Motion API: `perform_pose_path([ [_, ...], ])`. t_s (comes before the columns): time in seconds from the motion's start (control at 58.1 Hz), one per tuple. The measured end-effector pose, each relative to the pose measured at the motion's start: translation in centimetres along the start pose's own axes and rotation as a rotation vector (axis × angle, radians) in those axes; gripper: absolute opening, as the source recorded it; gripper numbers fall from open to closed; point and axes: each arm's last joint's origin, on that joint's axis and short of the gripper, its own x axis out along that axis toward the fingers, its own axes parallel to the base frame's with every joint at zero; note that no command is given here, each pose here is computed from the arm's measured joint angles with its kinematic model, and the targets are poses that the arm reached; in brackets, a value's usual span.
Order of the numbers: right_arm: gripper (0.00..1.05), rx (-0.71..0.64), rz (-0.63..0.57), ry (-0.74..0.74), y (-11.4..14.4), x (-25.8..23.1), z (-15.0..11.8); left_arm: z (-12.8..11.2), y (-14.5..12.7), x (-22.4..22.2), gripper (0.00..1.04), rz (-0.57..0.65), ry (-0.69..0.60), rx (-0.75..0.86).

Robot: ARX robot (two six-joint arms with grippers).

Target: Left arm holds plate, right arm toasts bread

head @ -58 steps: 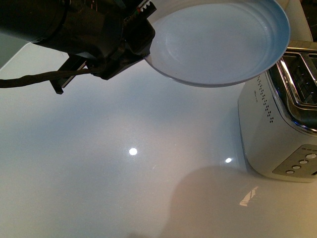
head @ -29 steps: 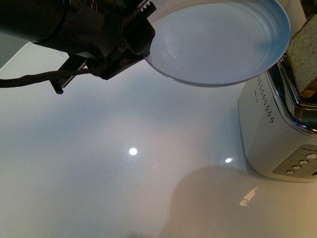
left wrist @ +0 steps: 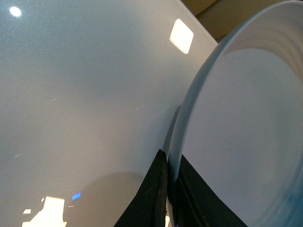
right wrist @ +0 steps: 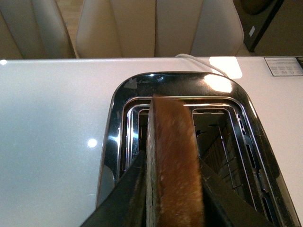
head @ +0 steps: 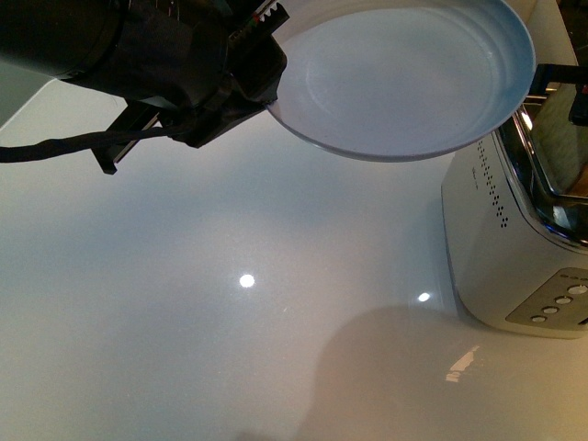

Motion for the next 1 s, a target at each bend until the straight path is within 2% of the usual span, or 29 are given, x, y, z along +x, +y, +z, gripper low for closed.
perform_pose_path([
  [0.103, 0.59, 0.047, -0.024, -0.029, -0.7, -1.1, 0.5, 0.0, 0.0, 0.0, 0.03, 0.0, 0.0, 0.0],
  [0.241, 0.81, 0.098, -0.06, -0.102, -2.0, -3.1, 2.3, 0.0, 0.0, 0.0, 0.03, 0.0, 0.001, 0.0],
  [0.344, 0.96, 0.12, -0.101, -0.123, -3.0, -5.3, 3.1, 0.0, 0.0, 0.0, 0.03, 0.0, 0.0, 0.0],
  [0.396, 0.97, 0.129, -0.107, -0.136, -3.3, -5.9, 3.4, 0.0, 0.0, 0.0, 0.03, 0.0, 0.0, 0.0],
  [0.448, 0.95, 0.136, -0.1, -0.158, -3.5, -6.2, 3.7, 0.0, 0.0, 0.0, 0.03, 0.0, 0.0, 0.0],
  [0.534, 0.81, 0.081, 0.118, -0.287, -3.9, -6.7, 3.0, -0.1, 0.0, 0.0, 0.03, -0.003, 0.004, 0.001],
  [0.585, 0.72, 0.043, 0.186, -0.327, -4.2, -7.3, 2.2, -0.1, 0.0, 0.0, 0.03, -0.003, 0.004, 0.001],
  [0.843, 0.3, -0.01, 0.217, -0.359, -5.9, -9.9, 0.0, 0.0, 0.0, 0.0, 0.03, 0.0, 0.001, 0.0],
  [0.998, 0.05, -0.012, 0.189, -0.354, -6.8, -11.1, -1.1, 0.0, 0.0, 0.0, 0.03, -0.001, 0.001, 0.0],
])
